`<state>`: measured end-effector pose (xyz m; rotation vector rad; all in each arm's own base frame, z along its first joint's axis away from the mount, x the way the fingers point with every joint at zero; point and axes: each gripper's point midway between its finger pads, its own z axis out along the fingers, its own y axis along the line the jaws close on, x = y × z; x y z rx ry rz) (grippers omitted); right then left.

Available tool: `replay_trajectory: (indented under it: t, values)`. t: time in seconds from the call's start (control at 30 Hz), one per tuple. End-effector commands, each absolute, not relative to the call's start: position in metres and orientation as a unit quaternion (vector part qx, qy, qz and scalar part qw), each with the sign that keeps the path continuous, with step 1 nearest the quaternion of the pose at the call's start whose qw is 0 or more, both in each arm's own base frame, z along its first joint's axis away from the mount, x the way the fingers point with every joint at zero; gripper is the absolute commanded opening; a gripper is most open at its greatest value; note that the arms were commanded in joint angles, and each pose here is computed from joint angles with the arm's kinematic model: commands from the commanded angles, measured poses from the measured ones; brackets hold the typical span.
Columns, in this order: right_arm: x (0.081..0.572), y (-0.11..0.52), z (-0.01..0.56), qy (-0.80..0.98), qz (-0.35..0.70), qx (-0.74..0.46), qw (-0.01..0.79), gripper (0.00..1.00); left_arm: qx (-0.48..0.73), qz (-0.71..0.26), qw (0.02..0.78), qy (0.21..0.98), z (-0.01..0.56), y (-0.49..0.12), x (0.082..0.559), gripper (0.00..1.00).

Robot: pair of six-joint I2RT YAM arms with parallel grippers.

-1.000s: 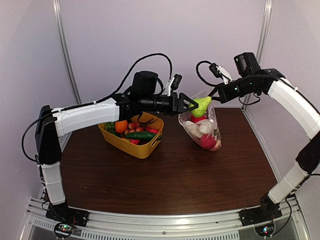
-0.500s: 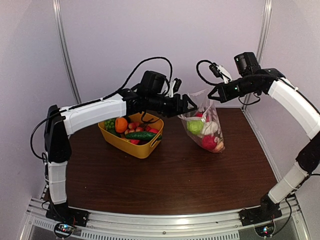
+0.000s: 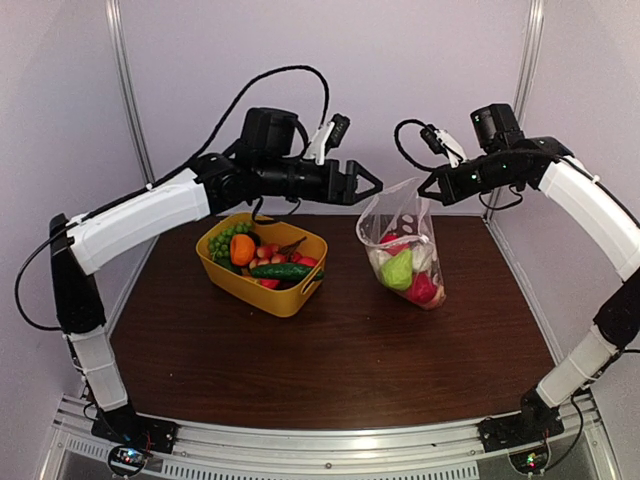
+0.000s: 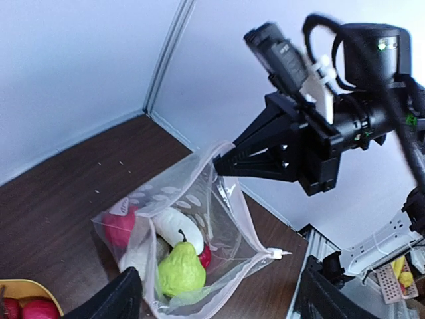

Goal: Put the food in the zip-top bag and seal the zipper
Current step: Pick up the fake fruit from the bin.

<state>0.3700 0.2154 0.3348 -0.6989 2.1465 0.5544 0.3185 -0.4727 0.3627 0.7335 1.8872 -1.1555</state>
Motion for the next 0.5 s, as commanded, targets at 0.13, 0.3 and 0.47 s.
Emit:
replay_trajectory:
  t: [0.13,0.3,0.47]
  values:
    - [0.366,0.206,0.347,0.836,0.196,-0.278,0.430,0.00,0.292,-0.278,0.475,0.782,0.354,-0.382,0.322,0.88]
    - [0.366,0.205,0.343,0.838,0.193,-0.279,0.427,0.00,0.195,-0.174,0.442,0.858,0.304,-0.306,0.353,0.88]
    - [0.365,0.205,0.336,0.840,0.191,-0.282,0.422,0.00,0.104,-0.117,0.382,0.911,0.245,-0.239,0.376,0.79]
